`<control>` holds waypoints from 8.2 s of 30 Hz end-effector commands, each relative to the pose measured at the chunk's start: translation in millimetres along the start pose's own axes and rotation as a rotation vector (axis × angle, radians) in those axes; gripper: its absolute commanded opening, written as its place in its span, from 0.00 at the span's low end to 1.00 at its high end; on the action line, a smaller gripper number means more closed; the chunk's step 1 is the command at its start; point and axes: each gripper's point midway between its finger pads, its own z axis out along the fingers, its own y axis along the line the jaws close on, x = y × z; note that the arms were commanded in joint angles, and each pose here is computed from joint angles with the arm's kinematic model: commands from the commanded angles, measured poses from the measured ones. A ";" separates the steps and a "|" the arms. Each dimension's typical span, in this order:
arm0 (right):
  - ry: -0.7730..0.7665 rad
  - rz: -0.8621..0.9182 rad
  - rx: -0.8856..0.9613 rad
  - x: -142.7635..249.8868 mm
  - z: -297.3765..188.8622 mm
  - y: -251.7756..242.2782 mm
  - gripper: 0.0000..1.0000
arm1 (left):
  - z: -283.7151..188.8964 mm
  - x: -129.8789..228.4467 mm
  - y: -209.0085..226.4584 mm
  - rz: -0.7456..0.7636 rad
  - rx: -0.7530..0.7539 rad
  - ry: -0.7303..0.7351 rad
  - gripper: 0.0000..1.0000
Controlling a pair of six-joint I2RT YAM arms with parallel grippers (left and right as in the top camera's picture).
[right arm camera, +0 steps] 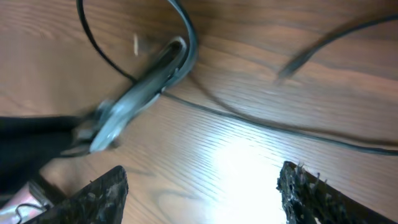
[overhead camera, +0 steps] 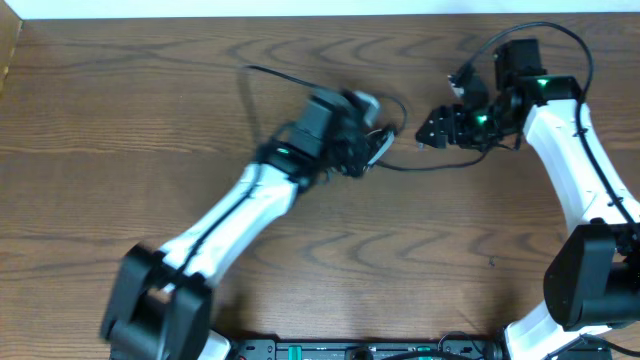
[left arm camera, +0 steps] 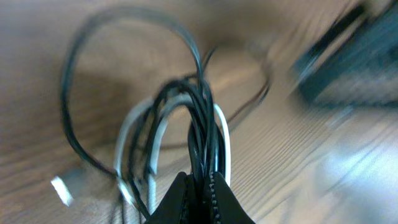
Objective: Untangle cables
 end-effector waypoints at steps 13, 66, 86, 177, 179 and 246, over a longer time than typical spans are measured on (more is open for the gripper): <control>-0.069 -0.047 -0.169 -19.7 15.3 71.4 0.72 | -30.0 -25.4 -14.5 -0.194 0.129 -0.050 0.08; 0.104 0.051 -0.070 13.0 78.0 61.6 0.46 | -31.3 -29.2 -12.4 -0.196 0.129 -0.064 0.08; 0.210 0.137 -0.046 29.3 144.4 34.6 0.01 | -31.4 -29.2 -12.1 -0.210 0.129 -0.064 0.07; -0.041 0.026 0.113 -8.3 7.5 -5.0 0.54 | 14.3 104.9 177.5 0.011 -0.351 0.370 0.56; -0.041 0.026 0.113 -8.3 7.6 -4.8 0.54 | 18.0 111.1 179.7 0.004 -0.349 0.387 0.56; -0.106 -0.220 -0.392 -21.4 -5.7 84.5 0.58 | -102.1 -40.9 13.1 0.004 0.045 -0.178 0.08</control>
